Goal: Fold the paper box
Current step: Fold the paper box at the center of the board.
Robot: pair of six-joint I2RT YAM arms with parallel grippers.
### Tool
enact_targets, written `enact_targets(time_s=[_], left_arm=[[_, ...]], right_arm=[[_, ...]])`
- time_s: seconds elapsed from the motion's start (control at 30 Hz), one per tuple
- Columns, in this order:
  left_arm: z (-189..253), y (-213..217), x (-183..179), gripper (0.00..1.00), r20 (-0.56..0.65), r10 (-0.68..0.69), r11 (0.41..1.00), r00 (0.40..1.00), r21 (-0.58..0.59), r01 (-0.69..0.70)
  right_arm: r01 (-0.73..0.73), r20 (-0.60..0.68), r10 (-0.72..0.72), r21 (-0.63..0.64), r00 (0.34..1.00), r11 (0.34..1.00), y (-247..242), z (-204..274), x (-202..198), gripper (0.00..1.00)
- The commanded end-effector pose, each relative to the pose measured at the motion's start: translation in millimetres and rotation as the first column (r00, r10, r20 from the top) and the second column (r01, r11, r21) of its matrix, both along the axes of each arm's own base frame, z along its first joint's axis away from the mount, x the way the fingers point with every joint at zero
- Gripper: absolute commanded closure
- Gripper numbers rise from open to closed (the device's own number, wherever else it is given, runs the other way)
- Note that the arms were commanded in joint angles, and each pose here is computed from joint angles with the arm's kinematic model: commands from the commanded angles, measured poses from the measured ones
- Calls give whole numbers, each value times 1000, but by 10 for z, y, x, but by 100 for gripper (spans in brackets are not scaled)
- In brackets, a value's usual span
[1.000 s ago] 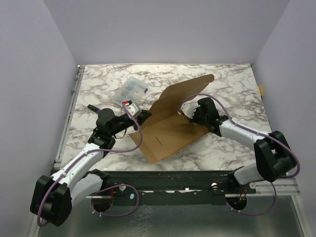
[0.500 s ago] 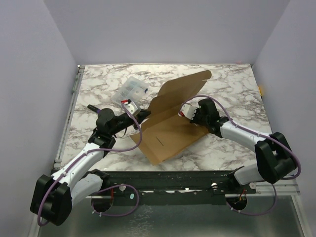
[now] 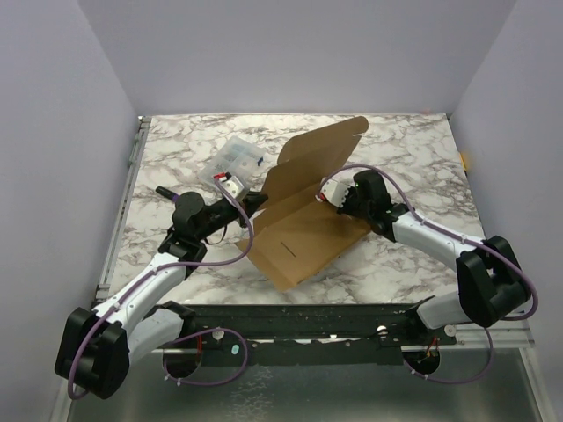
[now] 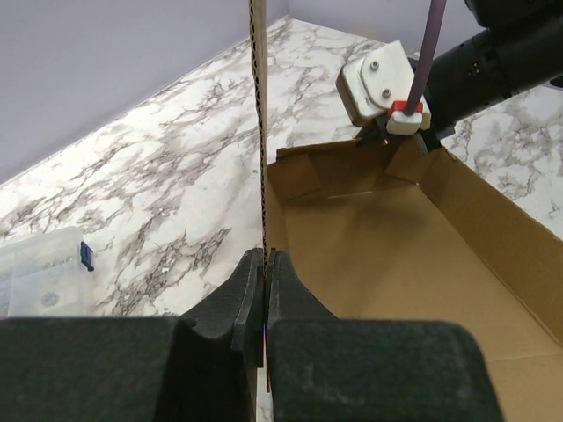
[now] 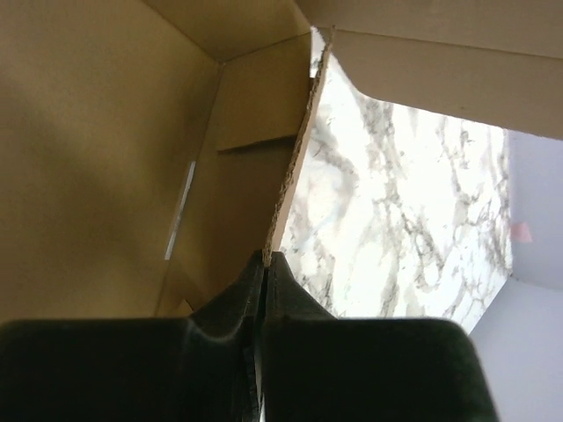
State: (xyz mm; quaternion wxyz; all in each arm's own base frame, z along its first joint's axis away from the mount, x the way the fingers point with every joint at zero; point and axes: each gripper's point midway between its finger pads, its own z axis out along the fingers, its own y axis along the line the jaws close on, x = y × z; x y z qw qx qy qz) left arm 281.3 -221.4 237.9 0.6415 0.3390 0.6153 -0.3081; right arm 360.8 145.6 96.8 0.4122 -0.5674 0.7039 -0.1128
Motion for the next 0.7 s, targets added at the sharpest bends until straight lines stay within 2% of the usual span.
enact_targets(time_s=[0.0, 0.27, 0.4, 0.67], left_arm=[[251, -9, 75, 100, 45, 29, 998, 999, -49, -27], [392, 1, 86, 100, 96, 45, 995, 994, -94, -36], [380, -38, 41, 100, 78, 19, 990, 997, -143, -7], [343, -83, -48, 100, 86, -31, 988, 996, -148, 44]], right_arm=[[-45, 63, 40, 72, 997, 996, 208, 348, 111, 100], [-106, 26, 104, 74, 994, 992, 303, 311, 69, 100], [-114, 29, 113, 41, 993, 993, 267, 218, 67, 100], [-162, -42, 163, 20, 986, 987, 281, -5, -95, 99]])
